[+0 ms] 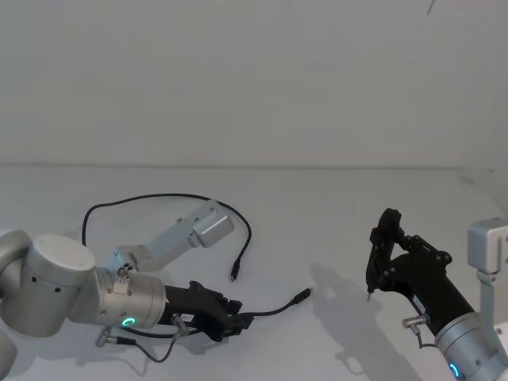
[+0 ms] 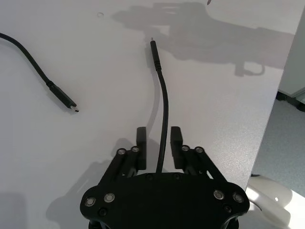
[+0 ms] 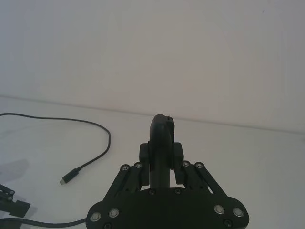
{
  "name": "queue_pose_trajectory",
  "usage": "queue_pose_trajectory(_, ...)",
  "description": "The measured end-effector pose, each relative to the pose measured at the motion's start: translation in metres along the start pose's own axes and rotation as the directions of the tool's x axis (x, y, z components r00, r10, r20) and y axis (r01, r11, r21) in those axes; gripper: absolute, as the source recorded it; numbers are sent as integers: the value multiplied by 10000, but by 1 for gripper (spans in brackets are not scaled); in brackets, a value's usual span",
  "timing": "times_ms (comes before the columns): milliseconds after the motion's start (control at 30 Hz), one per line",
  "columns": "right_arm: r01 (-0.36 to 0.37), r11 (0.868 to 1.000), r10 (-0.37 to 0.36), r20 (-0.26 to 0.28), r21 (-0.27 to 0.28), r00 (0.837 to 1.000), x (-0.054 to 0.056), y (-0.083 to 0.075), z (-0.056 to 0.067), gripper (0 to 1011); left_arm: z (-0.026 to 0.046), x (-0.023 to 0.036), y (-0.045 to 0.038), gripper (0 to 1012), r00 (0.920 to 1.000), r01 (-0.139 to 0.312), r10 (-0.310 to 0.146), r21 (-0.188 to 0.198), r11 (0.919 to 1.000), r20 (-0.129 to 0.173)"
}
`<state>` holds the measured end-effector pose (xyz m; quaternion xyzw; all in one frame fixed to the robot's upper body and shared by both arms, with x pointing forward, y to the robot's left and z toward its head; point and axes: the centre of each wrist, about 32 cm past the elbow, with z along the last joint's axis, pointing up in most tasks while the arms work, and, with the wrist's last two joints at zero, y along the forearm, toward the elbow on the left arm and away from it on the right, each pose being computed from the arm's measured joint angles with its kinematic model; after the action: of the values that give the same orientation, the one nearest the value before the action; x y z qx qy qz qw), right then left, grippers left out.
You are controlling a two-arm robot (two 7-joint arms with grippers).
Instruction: Pick up the data cable with the one hand.
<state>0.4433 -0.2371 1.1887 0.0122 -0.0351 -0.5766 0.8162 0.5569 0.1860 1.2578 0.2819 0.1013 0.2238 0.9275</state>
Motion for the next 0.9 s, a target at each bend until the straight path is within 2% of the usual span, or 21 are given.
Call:
queue_pose_trajectory(67,-1,10000,1,0,0,10000,0,0,0,279,0,0,-1,252,10000,-1,1,3,10000,-2)
queue_pose_trajectory(167,0,10000,0,0,-1,10000,0,0,0,279,1,-1,-4,196,10000,-1,1,8,10000,-6)
queue_pose_trajectory(200,0,10000,0,0,0,10000,0,0,0,279,1,0,-4,143,10000,-3,3,10,10000,-5)
queue_pose_trajectory(300,0,10000,0,0,0,10000,0,0,0,279,1,0,-5,90,10000,-6,6,13,10000,-7)
queue_pose_trajectory(333,0,10000,0,0,0,10000,0,0,0,279,1,0,-5,42,10000,-7,7,13,10000,-8)
queue_pose_trajectory(533,4,10000,-4,-9,2,10000,-1,1,0,279,0,0,-6,36,10000,-10,10,18,10000,-1)
queue_pose_trajectory(667,-4,10000,4,-68,64,10000,-4,5,18,279,-6,0,2,36,9999,4,-3,-80,10000,137)
queue_pose_trajectory(900,-94,9995,106,-400,317,9991,-19,27,106,279,-44,15,61,36,9972,133,-96,-497,9987,738)
